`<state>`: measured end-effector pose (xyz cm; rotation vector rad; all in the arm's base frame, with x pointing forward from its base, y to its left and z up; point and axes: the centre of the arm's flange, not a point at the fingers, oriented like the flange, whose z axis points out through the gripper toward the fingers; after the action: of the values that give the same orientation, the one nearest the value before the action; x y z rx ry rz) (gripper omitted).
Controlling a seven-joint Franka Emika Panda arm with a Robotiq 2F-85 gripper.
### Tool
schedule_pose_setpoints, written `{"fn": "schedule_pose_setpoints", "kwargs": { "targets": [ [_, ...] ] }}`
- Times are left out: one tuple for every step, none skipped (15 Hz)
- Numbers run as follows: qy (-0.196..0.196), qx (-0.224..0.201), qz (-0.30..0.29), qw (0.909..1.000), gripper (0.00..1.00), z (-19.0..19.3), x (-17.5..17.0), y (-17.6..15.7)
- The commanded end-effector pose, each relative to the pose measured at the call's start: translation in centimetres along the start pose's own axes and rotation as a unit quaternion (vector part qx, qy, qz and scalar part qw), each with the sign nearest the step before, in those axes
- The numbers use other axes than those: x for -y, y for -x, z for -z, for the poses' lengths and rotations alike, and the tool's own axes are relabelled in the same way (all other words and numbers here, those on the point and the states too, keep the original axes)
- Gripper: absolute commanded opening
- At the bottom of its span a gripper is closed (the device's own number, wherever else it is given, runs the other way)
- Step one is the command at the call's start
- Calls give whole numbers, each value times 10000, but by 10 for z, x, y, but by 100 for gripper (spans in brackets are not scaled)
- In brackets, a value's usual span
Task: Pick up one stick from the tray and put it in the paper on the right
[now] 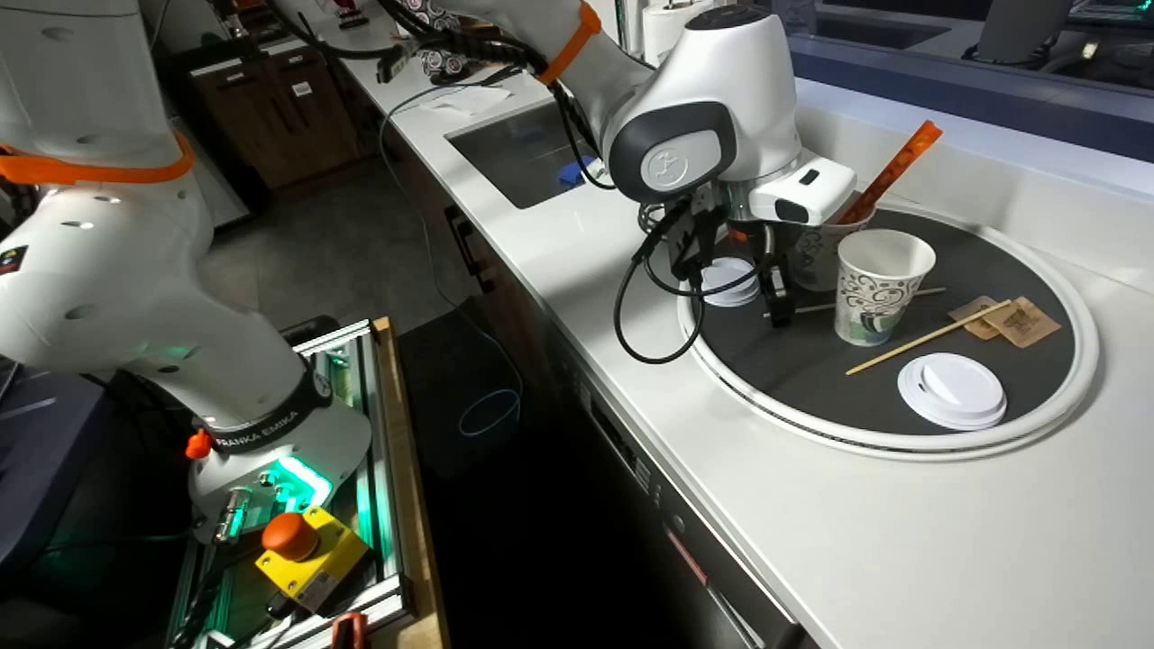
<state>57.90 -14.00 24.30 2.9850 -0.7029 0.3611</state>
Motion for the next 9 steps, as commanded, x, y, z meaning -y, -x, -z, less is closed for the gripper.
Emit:
{"fn": "schedule_pose_setpoints", "kwargs": {
  "targets": [
    [149,24,-46,9999,8,-5,7,-3],
    [163,22,-41,9999,6,-5,7,-3],
    [179,15,-46,9998,1,-5,6,-3],
    [187,2,-46,9998,0,-4,7,-3],
    [194,-8,-50,9998,0,-3,7,-4],
    [203,-15,-60,9998,1,-4,6,-4],
    [217,-15,-78,9997,1,-3,5,-3],
    [202,-26,-96,9997,1,1,2,-2],
    [128,-84,-80,9999,1,10,-2,-1]
  ]
}}
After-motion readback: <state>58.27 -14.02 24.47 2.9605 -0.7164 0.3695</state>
